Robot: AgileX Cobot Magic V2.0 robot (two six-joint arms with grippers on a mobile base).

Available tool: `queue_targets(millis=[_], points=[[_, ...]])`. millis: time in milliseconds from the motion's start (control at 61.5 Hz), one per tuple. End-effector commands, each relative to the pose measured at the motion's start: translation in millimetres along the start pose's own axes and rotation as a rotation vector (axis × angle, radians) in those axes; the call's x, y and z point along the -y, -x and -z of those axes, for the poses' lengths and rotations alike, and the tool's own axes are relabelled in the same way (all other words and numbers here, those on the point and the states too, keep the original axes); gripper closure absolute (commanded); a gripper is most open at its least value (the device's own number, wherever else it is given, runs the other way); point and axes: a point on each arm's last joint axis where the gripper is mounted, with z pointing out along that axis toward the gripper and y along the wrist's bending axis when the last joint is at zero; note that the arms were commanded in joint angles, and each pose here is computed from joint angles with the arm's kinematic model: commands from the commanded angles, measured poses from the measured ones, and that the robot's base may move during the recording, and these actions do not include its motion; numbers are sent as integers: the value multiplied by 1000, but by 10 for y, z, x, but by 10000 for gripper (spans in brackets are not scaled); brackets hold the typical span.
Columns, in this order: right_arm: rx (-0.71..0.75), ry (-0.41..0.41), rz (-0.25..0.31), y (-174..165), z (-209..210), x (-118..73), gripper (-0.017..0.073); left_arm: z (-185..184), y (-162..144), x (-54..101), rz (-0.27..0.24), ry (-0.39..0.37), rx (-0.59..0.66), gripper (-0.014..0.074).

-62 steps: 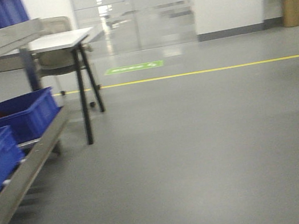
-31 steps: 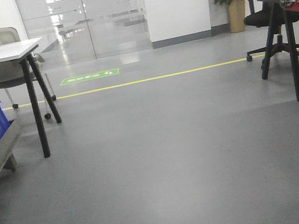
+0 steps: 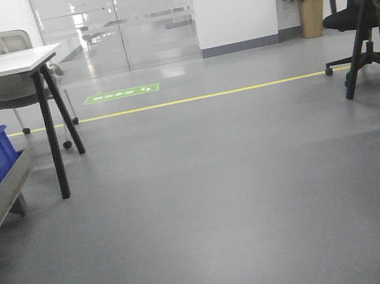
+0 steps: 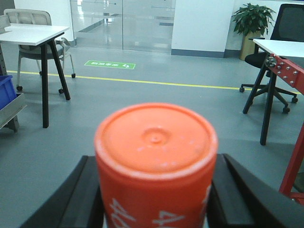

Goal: Grab orange capacitor from left shelf to right conveyor
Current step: 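Drive the base away from the shelf across the floor, holding the cylinder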

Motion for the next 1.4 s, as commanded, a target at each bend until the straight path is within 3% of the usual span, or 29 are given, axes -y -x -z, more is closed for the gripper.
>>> queue_targets(millis=[0,1382], points=[[100,-13,18,152,10,7,489,15,99,-2,3,3,105,720],[99,-13,18,151,10,7,489,15,99,-1,3,1,105,720]])
